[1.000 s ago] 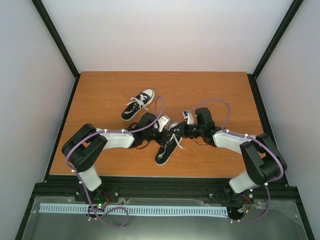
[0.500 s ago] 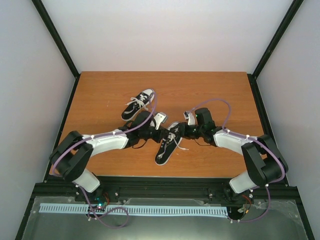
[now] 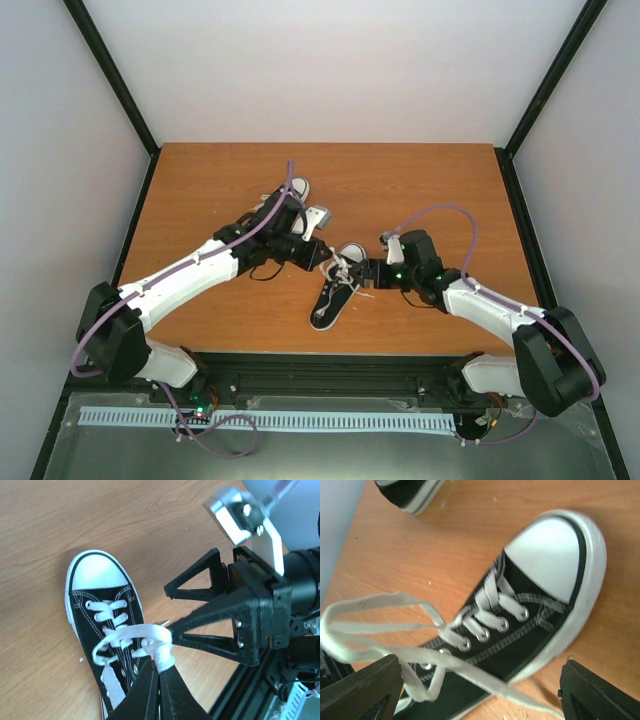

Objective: Tie the shoes
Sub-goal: Cross the shoelace with the shoelace.

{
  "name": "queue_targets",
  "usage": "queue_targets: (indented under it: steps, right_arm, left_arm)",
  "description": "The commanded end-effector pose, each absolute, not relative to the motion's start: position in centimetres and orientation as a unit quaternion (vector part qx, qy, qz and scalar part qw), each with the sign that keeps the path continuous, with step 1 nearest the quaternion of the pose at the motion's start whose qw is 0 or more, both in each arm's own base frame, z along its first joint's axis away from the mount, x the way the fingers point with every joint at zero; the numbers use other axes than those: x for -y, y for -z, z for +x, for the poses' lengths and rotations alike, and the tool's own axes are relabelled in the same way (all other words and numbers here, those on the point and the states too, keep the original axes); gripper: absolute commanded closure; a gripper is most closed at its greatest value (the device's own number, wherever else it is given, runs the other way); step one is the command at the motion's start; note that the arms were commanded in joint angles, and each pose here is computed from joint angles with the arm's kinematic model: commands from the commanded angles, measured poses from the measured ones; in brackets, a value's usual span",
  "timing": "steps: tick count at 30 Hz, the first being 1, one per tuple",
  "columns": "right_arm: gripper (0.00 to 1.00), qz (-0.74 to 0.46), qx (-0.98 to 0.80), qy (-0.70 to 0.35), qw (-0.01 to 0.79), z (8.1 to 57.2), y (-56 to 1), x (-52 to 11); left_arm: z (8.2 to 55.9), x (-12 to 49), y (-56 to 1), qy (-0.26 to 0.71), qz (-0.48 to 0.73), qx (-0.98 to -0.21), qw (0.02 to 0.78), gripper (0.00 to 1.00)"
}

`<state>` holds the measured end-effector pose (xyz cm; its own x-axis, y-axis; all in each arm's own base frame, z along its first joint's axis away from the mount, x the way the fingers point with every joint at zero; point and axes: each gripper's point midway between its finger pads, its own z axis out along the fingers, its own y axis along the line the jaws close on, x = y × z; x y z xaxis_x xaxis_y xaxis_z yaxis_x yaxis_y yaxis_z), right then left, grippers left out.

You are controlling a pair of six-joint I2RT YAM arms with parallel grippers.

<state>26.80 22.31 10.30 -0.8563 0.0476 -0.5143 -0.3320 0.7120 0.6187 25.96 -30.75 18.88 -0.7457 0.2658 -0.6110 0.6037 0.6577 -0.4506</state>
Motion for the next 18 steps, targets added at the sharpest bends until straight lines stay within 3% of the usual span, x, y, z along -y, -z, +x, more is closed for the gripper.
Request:
queue_targets:
  steps: [1,10,18]
  right_arm:
    - [0.19,-0.098,-0.903,-0.331,0.257,25.2,-8.0,-21.7]
    - [0.42,-0.171,-0.907,-0.282,0.262,24.7,-6.4,-24.5]
    - [0.45,-0.200,-0.916,-0.235,0.256,25.6,-5.0,-24.8]
  left_arm:
    - [25.3,29.2,-19.4,0.331,0.216,-0.897,0.199,0.99]
    - [26.5,28.1,-20.6,0.342,0.204,-0.894,0.205,0.99]
    - [26.9,27.2,-20.2,0.332,0.200,-0.899,0.205,0.99]
